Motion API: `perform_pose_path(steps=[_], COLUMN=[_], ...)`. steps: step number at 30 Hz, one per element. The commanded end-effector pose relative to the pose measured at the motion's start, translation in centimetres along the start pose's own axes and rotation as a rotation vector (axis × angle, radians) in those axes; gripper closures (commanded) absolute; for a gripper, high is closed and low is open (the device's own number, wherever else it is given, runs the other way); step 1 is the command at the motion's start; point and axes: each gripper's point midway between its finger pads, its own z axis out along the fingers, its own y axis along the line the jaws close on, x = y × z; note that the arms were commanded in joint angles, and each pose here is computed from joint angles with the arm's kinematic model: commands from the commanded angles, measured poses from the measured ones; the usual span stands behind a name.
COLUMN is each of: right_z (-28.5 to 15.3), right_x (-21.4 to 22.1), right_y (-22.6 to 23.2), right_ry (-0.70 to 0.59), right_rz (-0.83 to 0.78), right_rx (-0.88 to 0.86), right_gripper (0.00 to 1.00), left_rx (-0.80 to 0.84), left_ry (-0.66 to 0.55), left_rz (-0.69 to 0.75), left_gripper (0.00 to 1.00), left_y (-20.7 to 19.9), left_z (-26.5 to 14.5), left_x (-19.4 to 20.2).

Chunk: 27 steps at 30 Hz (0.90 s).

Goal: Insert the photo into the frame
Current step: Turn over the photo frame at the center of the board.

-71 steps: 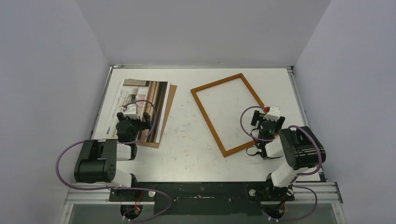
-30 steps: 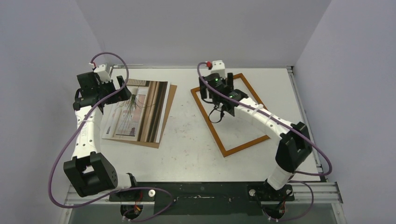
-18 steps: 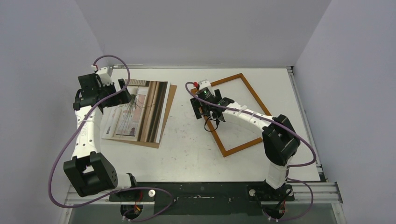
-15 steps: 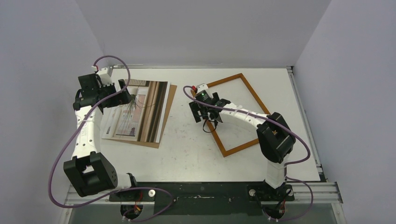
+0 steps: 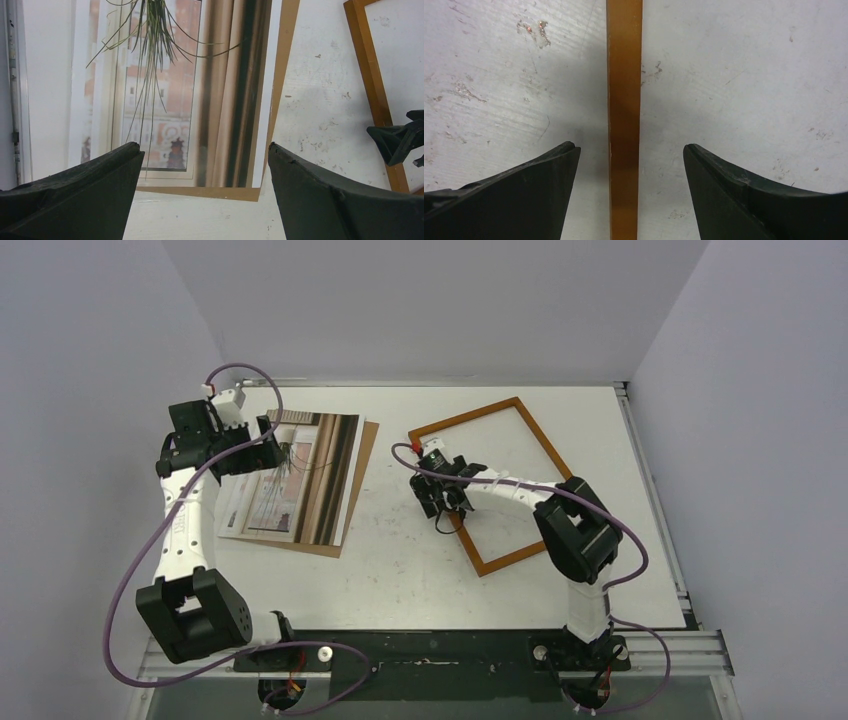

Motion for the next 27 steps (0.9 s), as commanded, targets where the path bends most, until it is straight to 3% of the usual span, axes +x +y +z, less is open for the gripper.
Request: perform_pose_path(steps=[1, 6, 12, 15, 20, 27], right_z=[0.8, 1.4, 1.3, 0.6, -3.1, -11.9], right_x=[0.3, 1.3, 0.7, -0.8, -6.0, -15.1], right_y=[0.7, 1.0, 1.3, 1.3, 2.0, 4.0], right_ry=[-0.012, 0.004, 0.0, -0.019, -0.09, -0.251], right_rz=[0.013, 0.023, 0.039, 0.054, 0.115, 0.258], right_rx=[-0.012, -0.022, -0.032, -0.036, -0.097, -0.31], right_gripper=[0.25, 0.41, 0.79, 0.91, 0.95, 0.95], left_rx=[0.02, 0.029, 0.044, 0.054, 0.084, 0.138], left_ry=[-0.06, -0.048, -0.035, -0.036, -0.034, -0.014], left_rz=[0.054, 0.054, 0.055, 0.053, 0.051, 0.006], left_gripper=[0.04, 0.04, 0.04, 0.04, 0.04, 0.04], left_y=[-0.9, -1.2, -1.6, -2.0, -2.9, -4.1], left_z=[-2.0, -2.1, -2.0, -2.1, -2.1, -1.3], left_x=[-1.7, -1.6, -1.4, -1.4, -1.1, -0.4])
